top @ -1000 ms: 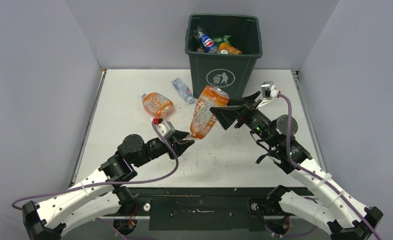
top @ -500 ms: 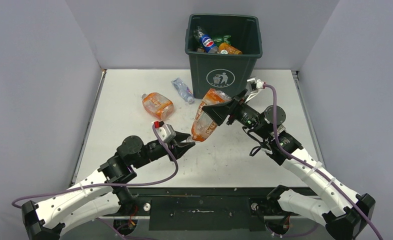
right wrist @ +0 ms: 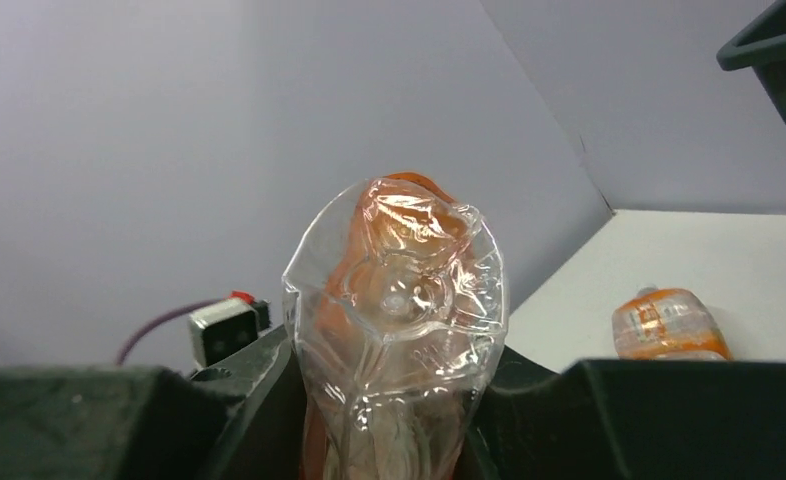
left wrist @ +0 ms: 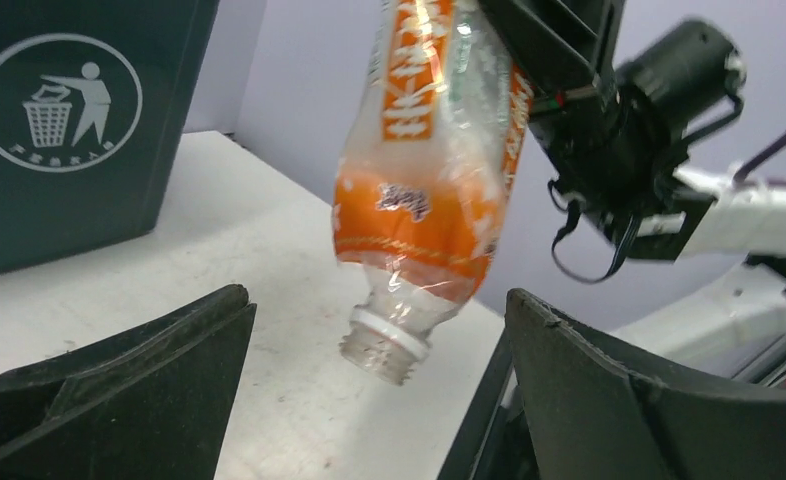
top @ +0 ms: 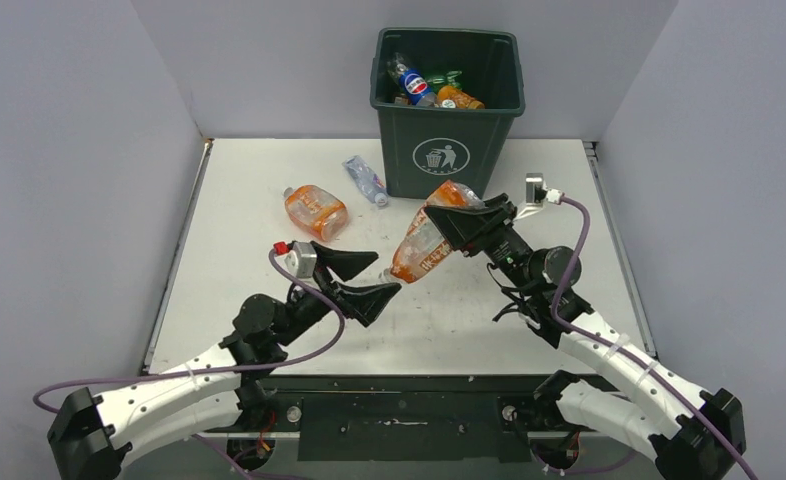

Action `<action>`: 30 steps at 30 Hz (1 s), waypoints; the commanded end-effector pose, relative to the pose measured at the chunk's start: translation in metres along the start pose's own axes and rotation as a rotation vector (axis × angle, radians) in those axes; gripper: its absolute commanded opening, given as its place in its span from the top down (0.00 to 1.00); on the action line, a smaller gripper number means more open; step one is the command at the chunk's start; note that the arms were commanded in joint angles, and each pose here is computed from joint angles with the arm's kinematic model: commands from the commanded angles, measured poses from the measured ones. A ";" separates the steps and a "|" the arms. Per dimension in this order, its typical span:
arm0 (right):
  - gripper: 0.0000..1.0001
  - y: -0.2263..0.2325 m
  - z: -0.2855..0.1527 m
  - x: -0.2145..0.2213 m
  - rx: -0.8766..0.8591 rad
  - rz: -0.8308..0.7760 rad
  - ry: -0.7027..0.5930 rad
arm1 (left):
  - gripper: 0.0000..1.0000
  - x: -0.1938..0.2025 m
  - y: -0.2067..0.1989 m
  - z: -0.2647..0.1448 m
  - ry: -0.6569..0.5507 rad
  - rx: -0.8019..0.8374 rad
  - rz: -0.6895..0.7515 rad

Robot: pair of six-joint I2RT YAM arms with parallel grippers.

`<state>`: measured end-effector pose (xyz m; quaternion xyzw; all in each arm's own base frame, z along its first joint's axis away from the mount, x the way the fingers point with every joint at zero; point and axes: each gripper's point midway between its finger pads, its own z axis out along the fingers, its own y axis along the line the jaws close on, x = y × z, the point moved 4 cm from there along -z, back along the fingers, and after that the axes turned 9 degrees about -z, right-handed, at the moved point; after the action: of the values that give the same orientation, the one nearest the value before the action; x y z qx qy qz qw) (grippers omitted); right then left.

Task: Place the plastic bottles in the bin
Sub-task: Pick up the plastic bottle at the center of the board.

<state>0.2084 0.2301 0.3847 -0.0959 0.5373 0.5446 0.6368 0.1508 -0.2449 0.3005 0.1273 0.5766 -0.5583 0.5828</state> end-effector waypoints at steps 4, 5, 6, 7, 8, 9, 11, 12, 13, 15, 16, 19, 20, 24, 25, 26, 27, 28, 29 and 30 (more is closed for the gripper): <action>0.87 0.034 -0.002 -0.050 -0.237 0.145 -0.328 | 0.04 -0.057 -0.045 0.008 -0.341 0.262 -0.336; 0.89 0.036 -0.001 -0.048 -0.253 0.152 -0.317 | 0.04 -0.057 -0.050 0.006 -0.334 0.296 -0.301; 0.90 0.037 -0.002 -0.047 -0.262 0.157 -0.314 | 0.04 -0.059 -0.053 0.003 -0.335 0.312 -0.265; 0.92 0.037 -0.005 -0.048 -0.266 0.164 -0.320 | 0.04 -0.061 -0.053 -0.001 -0.337 0.312 -0.240; 0.94 0.036 -0.010 -0.052 -0.258 0.164 -0.345 | 0.04 -0.066 -0.056 -0.009 -0.353 0.317 -0.224; 0.94 0.034 -0.016 -0.056 -0.247 0.168 -0.384 | 0.04 -0.069 -0.055 -0.015 -0.371 0.310 -0.216; 0.95 0.031 -0.028 -0.065 -0.220 0.180 -0.478 | 0.04 -0.073 -0.051 -0.024 -0.412 0.291 -0.249; 0.95 0.029 -0.030 -0.067 -0.218 0.188 -0.505 | 0.04 -0.071 -0.049 -0.027 -0.427 0.294 -0.280; 0.95 0.028 -0.031 -0.067 -0.224 0.194 -0.522 | 0.04 -0.071 -0.052 -0.028 -0.432 0.322 -0.306; 0.95 0.027 -0.029 -0.065 -0.241 0.215 -0.542 | 0.04 -0.069 -0.060 -0.023 -0.418 0.390 -0.362; 0.95 0.028 -0.029 -0.064 -0.254 0.225 -0.557 | 0.04 -0.067 -0.064 -0.019 -0.405 0.427 -0.393; 0.94 0.038 -0.024 -0.063 -0.312 0.209 -0.565 | 0.04 -0.067 -0.076 -0.007 -0.387 0.533 -0.468; 0.94 0.040 -0.023 -0.063 -0.318 0.199 -0.562 | 0.04 -0.068 -0.077 -0.003 -0.390 0.547 -0.493; 0.94 0.045 -0.024 -0.067 -0.283 0.137 -0.578 | 0.04 -0.066 -0.078 0.013 -0.376 0.539 -0.574; 0.94 0.045 -0.024 -0.067 -0.274 0.124 -0.574 | 0.04 -0.066 -0.079 0.016 -0.377 0.536 -0.582; 0.94 0.046 -0.025 -0.068 -0.268 0.111 -0.573 | 0.04 -0.065 -0.082 0.018 -0.379 0.536 -0.583; 0.93 0.045 -0.025 -0.067 -0.262 0.102 -0.569 | 0.04 -0.064 -0.083 0.020 -0.385 0.532 -0.576; 0.93 0.045 -0.024 -0.066 -0.261 0.098 -0.560 | 0.04 -0.065 -0.086 0.022 -0.392 0.533 -0.570; 0.93 0.046 -0.024 -0.064 -0.265 0.097 -0.554 | 0.04 -0.066 -0.089 0.024 -0.401 0.536 -0.561; 0.93 0.046 -0.024 -0.061 -0.269 0.099 -0.544 | 0.04 -0.068 -0.092 0.025 -0.411 0.539 -0.553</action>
<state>0.1815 0.2032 0.4232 0.0088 0.3182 0.6521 0.6880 0.1288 -0.2803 0.3535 0.0008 0.4114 -0.8005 0.4359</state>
